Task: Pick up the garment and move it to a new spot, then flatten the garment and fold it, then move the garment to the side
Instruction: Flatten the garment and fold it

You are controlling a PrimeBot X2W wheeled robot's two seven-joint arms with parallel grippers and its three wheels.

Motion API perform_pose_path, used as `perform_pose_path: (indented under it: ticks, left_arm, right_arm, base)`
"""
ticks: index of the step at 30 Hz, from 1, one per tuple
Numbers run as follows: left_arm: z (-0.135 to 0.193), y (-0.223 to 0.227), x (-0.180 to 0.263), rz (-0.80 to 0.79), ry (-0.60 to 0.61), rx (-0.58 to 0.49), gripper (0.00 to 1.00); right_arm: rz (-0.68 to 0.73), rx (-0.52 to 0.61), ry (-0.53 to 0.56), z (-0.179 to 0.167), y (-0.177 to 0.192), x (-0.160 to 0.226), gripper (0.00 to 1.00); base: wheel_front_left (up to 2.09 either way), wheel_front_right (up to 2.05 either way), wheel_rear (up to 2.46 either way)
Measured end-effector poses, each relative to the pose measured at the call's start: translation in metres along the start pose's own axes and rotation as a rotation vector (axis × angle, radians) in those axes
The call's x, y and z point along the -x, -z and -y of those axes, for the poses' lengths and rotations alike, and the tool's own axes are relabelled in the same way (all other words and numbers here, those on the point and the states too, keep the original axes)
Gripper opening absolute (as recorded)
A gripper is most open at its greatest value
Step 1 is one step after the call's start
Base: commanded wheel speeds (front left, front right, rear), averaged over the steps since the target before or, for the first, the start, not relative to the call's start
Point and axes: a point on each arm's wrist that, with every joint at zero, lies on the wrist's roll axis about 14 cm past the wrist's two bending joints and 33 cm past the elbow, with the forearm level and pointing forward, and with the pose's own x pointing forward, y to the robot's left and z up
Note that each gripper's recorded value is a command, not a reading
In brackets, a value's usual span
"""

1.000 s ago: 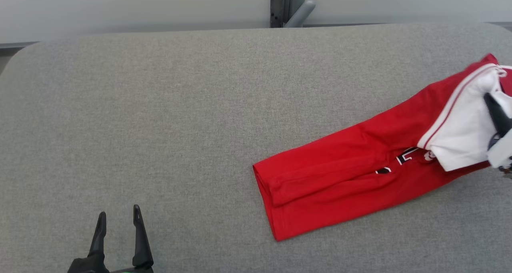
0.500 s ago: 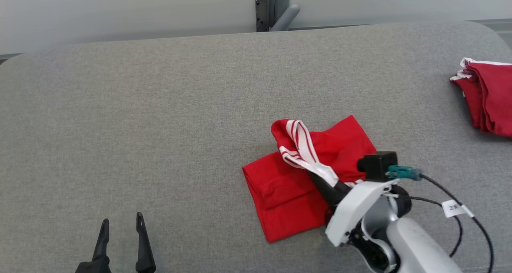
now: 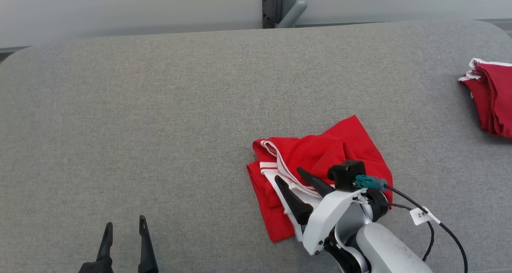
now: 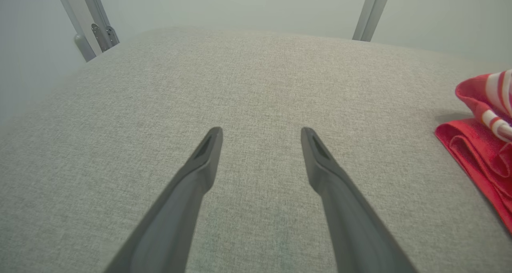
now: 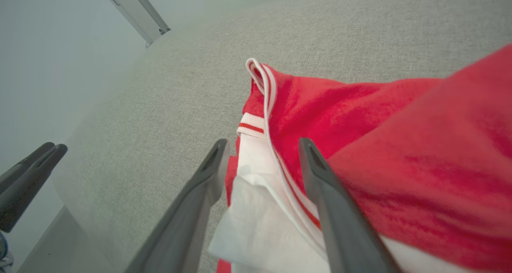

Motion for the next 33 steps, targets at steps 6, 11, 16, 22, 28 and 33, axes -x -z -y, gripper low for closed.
perform_pose_path:
  ticks: [6,11,16,22,28,33]
  left_arm:
    - [-0.007,-0.002,0.009,0.01,-0.024,0.009,1.0]
    - [-0.013,-0.003,0.021,0.016,-0.05,0.02,1.0]
    - [-0.016,-0.006,0.034,0.032,-0.059,0.029,1.0]
    - [-0.014,-0.015,0.037,0.067,-0.046,0.034,1.0]
    - [-0.017,-0.019,0.041,0.089,-0.034,0.016,1.0]
    - [-0.019,-0.02,0.042,0.091,-0.039,0.018,1.0]
  right_arm:
    - [0.143,-0.042,-0.087,-0.033,-0.036,0.023,1.0]
    - [0.263,-0.033,-0.035,-0.014,-0.071,0.06,1.0]
    - [0.363,0.036,0.124,0.03,-0.099,0.108,1.0]
    - [0.386,0.158,0.32,0.084,-0.097,0.145,1.0]
    - [0.34,0.312,0.466,0.127,-0.05,0.156,1.0]
    - [0.337,0.302,0.478,0.126,-0.046,0.145,0.29]
  base:
    - [0.0,0.0,0.0]
    - [0.0,0.0,0.0]
    - [0.0,0.0,0.0]
    - [0.0,0.0,0.0]
    - [0.0,0.0,0.0]
    - [0.0,0.0,0.0]
